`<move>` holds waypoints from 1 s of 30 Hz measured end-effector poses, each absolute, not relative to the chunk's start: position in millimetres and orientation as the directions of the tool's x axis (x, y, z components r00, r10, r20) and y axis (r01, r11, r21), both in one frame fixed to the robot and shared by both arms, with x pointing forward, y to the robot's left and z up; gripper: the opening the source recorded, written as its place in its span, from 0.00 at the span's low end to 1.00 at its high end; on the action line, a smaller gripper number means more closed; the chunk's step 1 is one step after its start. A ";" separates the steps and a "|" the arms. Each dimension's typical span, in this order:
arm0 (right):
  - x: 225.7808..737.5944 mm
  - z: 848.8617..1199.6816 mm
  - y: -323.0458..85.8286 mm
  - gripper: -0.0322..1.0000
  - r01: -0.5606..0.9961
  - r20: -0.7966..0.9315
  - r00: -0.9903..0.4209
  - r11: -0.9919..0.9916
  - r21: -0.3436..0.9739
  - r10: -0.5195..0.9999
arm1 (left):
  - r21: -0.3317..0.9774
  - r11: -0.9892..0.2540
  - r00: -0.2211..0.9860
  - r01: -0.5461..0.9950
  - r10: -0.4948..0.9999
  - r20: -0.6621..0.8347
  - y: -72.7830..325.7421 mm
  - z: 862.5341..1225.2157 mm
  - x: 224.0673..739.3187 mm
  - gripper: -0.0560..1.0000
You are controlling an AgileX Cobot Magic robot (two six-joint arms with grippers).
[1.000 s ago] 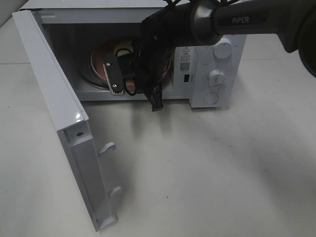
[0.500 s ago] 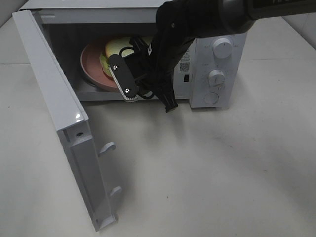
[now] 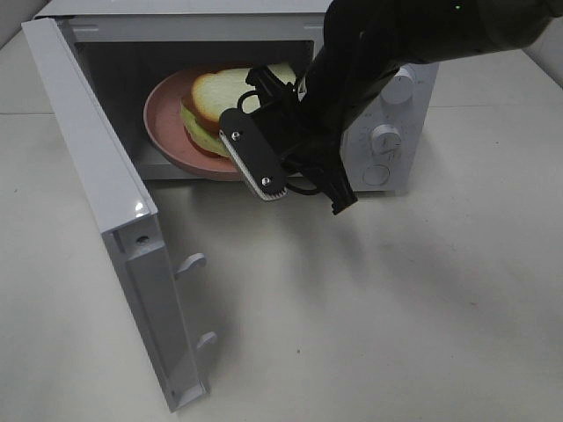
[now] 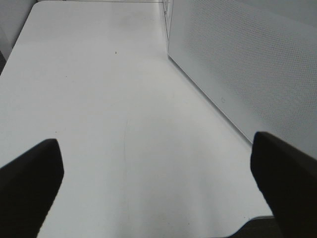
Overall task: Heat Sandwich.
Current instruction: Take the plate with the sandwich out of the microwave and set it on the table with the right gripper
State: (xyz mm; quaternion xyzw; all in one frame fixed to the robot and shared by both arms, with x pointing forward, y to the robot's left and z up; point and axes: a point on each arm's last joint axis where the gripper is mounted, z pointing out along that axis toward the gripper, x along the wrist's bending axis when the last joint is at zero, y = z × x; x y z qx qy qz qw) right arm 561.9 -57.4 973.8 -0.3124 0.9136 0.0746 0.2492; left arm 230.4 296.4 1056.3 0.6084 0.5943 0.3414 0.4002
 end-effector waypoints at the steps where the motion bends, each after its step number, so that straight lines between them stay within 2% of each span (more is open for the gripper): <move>1: 558.8 975.0 -59.7 0.07 -0.609 -0.506 -0.678 0.793 -0.020 -0.533 | 0.893 0.027 0.061 0.450 0.996 -0.060 296.4 1056.3 230.4 0.97; 16: 511.9 984.3 -86.8 0.07 -0.625 -0.513 -0.664 0.780 -0.019 -0.544 | 0.893 0.027 0.061 0.450 0.996 -0.060 296.4 1056.3 230.4 0.97; 30: 452.8 997.4 -132.0 0.07 -0.602 -0.541 -0.672 0.798 0.001 -0.506 | 0.893 0.027 0.061 0.450 0.996 -0.060 296.4 1056.3 230.4 0.97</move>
